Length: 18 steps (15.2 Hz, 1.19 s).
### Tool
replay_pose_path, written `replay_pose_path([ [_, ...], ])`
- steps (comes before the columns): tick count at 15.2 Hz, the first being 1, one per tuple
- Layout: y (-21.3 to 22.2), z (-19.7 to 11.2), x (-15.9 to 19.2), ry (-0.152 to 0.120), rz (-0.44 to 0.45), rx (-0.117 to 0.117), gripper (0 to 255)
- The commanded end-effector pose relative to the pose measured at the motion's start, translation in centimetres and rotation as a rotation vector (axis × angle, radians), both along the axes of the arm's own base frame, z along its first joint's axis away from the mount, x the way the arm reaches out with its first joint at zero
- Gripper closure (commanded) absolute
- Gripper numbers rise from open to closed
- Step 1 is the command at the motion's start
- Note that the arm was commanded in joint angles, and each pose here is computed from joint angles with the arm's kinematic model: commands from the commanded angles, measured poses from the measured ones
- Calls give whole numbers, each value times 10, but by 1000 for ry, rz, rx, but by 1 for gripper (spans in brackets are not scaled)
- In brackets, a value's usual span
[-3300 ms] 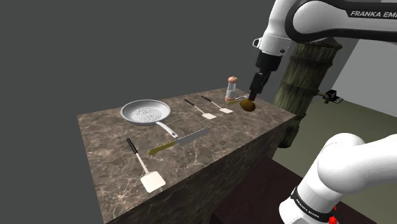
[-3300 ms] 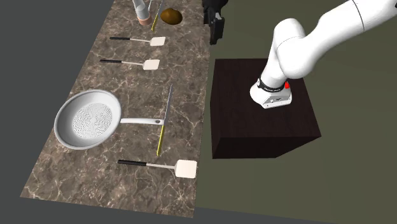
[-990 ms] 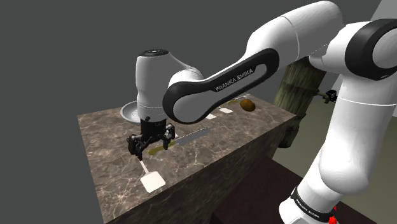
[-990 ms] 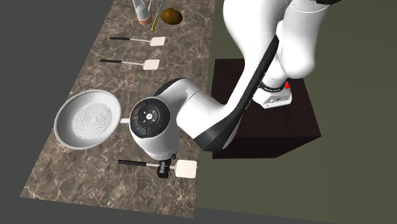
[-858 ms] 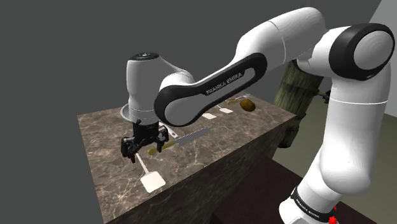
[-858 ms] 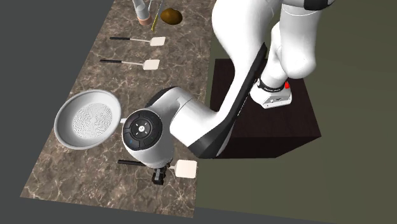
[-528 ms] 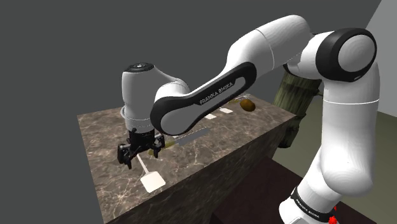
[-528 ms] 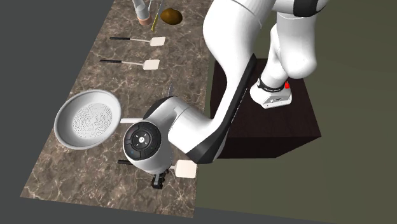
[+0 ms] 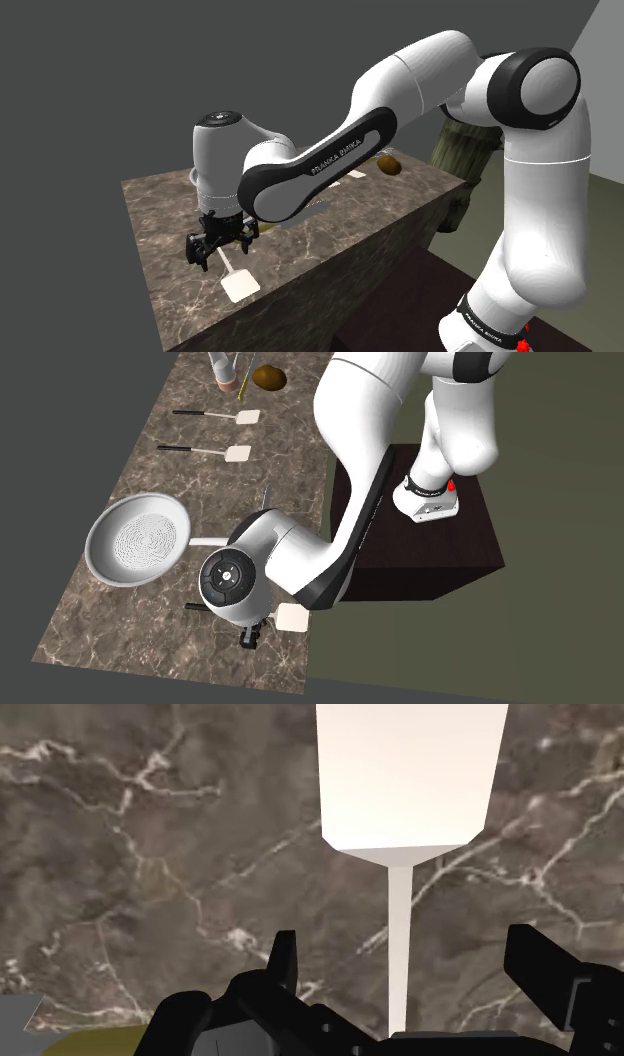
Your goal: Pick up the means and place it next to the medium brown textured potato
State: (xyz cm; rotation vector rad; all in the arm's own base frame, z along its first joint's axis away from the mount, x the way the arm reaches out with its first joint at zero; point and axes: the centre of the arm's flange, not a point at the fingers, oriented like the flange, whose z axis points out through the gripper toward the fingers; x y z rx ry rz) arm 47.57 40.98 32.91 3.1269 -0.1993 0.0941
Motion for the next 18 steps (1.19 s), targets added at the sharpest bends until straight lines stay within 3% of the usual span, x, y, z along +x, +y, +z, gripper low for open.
replay_pose_path([
  [1, 0, 0, 0, 0, 0, 0, 0],
  [3, 0, 0, 0, 0, 0, 0, 0],
  [4, 0, 0, 0, 0, 0, 0, 255],
  [13, 0, 0, 0, 0, 0, 0, 255],
  [18, 0, 26, 0, 0, 0, 0, 255],
])
